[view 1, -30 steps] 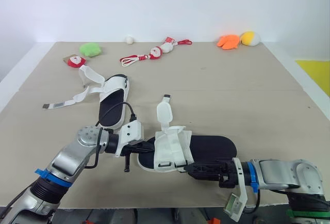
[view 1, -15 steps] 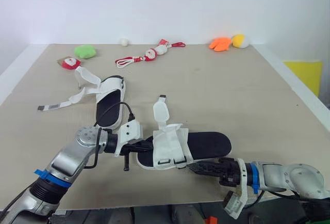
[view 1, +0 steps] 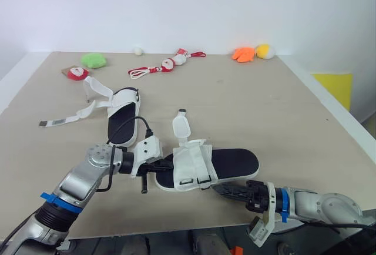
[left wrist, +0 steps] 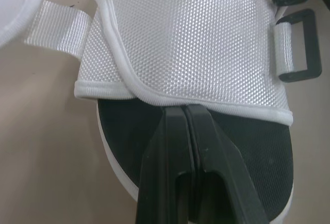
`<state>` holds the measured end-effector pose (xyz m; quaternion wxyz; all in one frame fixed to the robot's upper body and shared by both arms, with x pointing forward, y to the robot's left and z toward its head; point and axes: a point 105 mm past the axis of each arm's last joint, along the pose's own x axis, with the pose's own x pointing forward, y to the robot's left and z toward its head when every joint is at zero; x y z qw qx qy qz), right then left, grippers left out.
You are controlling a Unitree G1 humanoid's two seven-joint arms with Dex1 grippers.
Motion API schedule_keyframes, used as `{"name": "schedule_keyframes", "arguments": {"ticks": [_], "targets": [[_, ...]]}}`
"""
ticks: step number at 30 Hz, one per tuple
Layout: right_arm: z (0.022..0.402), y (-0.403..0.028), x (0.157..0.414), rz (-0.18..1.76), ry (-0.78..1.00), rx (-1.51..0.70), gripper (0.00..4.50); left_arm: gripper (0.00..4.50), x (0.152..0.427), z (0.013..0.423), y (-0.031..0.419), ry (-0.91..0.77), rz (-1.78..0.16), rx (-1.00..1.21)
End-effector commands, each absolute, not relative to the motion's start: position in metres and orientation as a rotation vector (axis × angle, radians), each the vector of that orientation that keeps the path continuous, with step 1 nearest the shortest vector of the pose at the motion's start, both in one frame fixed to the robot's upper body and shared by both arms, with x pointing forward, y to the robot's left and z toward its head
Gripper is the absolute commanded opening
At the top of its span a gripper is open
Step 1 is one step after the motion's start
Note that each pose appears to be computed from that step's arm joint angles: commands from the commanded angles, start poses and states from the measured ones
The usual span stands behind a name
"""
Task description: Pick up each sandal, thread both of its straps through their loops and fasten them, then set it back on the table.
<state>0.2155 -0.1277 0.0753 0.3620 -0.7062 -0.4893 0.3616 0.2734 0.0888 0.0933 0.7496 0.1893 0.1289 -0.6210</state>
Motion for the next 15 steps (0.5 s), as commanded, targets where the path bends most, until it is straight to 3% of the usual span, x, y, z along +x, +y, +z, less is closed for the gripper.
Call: {"name": "schedule_keyframes", "arguments": {"ticks": [1, 15], "targets": [[0.064, -0.141, 0.23, 0.922, -1.157, -1.934, 4.46, 0.0, 0.267, 0.082, 0.087, 0.333, -1.387, 0.411], [0.079, -0.126, 0.226, 0.883, -1.278, -1.855, 4.46, 0.0, 0.265, 0.082, 0.087, 0.332, -1.384, 0.406]]}}
